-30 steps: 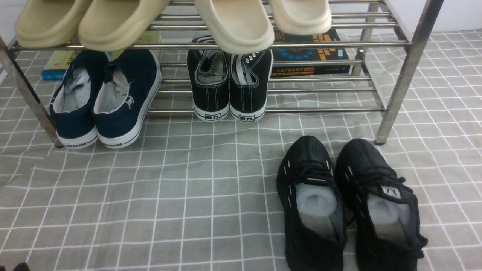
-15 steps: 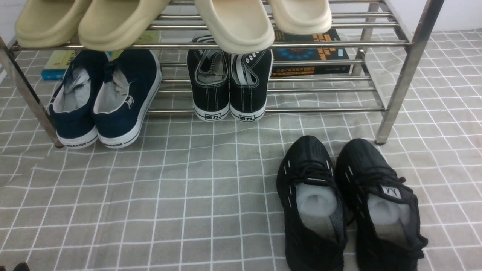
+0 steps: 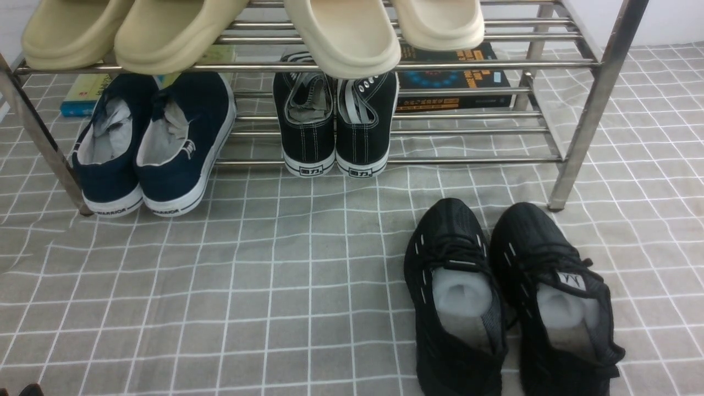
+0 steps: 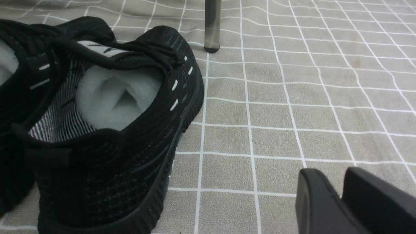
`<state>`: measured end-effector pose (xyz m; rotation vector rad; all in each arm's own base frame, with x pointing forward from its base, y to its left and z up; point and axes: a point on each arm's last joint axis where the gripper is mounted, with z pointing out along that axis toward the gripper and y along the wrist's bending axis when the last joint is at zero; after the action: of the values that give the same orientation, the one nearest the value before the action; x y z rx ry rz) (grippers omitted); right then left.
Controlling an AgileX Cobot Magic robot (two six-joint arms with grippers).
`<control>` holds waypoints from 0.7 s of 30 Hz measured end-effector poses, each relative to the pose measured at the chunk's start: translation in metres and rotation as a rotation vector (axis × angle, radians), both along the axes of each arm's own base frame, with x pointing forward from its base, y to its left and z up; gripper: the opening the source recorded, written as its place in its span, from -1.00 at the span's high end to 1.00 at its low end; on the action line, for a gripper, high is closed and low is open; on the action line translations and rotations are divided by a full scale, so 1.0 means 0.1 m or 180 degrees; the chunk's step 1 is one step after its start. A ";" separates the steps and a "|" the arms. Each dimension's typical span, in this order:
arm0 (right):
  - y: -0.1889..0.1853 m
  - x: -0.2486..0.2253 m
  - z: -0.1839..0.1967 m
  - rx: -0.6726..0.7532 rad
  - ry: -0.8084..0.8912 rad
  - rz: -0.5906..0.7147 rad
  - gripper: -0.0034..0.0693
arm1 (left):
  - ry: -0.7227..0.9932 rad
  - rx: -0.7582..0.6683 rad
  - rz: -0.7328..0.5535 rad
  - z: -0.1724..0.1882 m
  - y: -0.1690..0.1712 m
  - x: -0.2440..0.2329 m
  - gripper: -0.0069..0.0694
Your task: Take the shoes off the shelf with your hand from the grey coffee tablecloth.
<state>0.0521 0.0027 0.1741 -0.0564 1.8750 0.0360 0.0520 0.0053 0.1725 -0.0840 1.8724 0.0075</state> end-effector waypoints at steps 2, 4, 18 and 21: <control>0.00 0.00 0.00 0.0000 0.0000 0.0000 0.48 | 0.0000 0.0000 0.0000 0.00 0.00 0.00 0.19; 0.00 0.00 0.00 0.0000 0.0000 0.0000 0.47 | 0.0000 0.0000 0.0000 0.00 0.00 0.00 0.19; 0.00 0.00 0.00 0.0000 0.0000 0.0000 0.42 | 0.0000 0.0000 0.0000 0.00 0.00 0.00 0.19; 0.00 0.00 0.00 0.0000 0.0000 0.0000 0.41 | 0.0000 0.0000 0.0000 0.00 0.00 0.00 0.19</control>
<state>0.0521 0.0027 0.1741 -0.0564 1.8750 0.0360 0.0520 0.0053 0.1725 -0.0840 1.8724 0.0075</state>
